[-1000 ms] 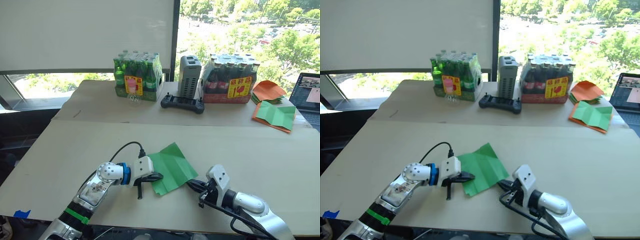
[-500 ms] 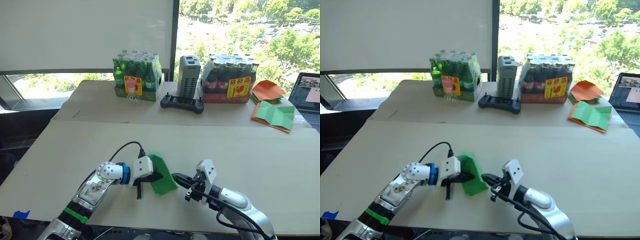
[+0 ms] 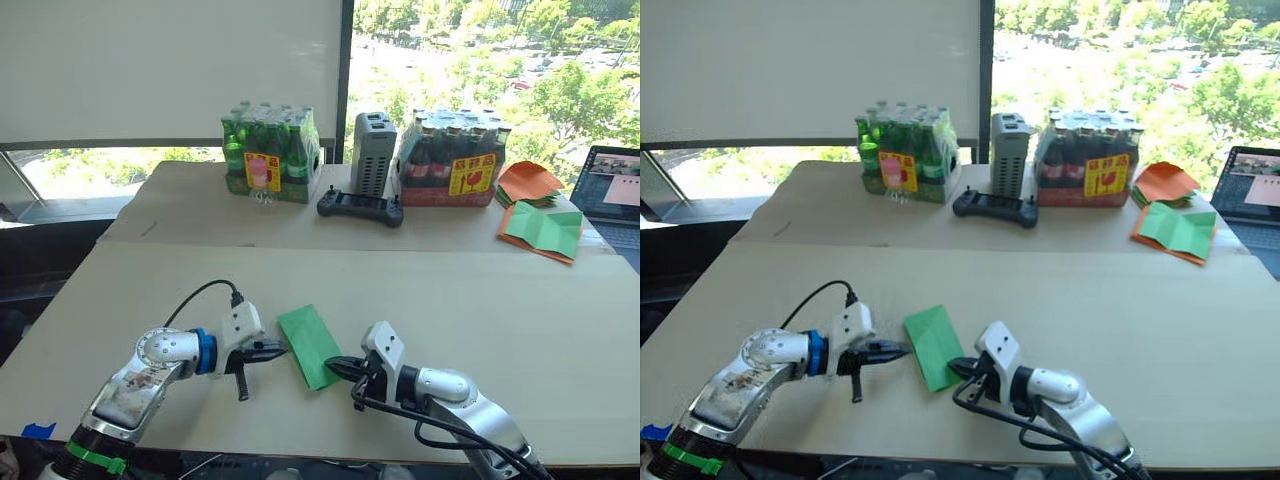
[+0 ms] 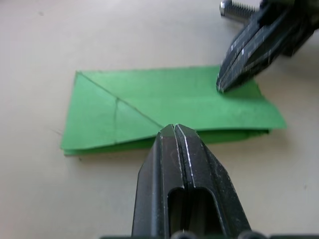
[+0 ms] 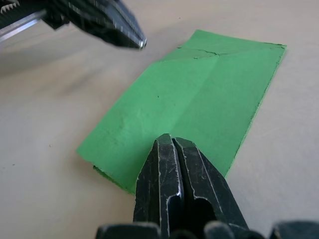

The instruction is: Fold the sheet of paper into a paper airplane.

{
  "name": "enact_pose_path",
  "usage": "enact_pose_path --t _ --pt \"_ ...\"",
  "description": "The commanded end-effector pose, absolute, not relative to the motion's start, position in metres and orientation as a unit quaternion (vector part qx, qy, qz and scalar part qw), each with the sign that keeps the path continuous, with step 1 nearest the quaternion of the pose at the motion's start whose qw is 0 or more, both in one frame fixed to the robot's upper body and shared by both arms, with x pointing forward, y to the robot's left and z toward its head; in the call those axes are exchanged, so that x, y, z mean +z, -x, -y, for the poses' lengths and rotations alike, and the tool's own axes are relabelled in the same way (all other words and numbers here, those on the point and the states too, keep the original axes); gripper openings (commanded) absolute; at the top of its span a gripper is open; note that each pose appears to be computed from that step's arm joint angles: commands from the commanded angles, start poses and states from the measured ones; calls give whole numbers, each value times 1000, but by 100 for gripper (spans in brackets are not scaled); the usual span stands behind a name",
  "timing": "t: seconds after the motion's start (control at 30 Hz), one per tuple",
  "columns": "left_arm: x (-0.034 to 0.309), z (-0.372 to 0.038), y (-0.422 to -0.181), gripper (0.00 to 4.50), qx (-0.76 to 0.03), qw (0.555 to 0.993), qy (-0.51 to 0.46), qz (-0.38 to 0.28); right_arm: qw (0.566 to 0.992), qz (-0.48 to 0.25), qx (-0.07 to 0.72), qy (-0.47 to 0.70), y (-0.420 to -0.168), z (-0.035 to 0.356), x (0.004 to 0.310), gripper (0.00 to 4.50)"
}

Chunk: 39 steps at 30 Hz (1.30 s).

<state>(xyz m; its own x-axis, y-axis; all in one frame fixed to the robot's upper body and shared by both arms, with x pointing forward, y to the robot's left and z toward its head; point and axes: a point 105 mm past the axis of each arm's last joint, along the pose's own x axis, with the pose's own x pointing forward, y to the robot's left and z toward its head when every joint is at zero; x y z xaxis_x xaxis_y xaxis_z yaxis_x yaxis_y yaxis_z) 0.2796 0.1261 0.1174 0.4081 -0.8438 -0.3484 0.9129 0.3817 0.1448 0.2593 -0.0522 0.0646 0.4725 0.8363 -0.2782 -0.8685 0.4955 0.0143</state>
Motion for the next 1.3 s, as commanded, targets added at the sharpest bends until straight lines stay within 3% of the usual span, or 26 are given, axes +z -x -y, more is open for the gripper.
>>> enact_pose_path --t 0.03,0.23,0.4,0.53,0.6,0.73,1.3 --pt "122 -113 -284 0 -544 823 -132 -92 854 -161 490 73 -260 58 50 3" --pt "87 -102 -290 0 -551 816 -120 -128 856 -149 489 80 -264 57 62 3" --pt "52 -109 -289 0 -549 797 -188 -169 855 -126 495 83 -265 56 77 3" --pt "52 -110 -291 0 -551 794 -197 -163 855 -91 503 88 -275 53 96 3" --pt "52 -110 -291 0 -552 794 -199 -162 861 -82 491 102 -291 53 101 3" --pt "52 -111 -288 0 -552 791 -207 -164 855 -91 491 138 -309 54 92 3" --pt "51 -114 -284 0 -547 792 -214 -168 842 -100 506 161 -315 45 79 3"
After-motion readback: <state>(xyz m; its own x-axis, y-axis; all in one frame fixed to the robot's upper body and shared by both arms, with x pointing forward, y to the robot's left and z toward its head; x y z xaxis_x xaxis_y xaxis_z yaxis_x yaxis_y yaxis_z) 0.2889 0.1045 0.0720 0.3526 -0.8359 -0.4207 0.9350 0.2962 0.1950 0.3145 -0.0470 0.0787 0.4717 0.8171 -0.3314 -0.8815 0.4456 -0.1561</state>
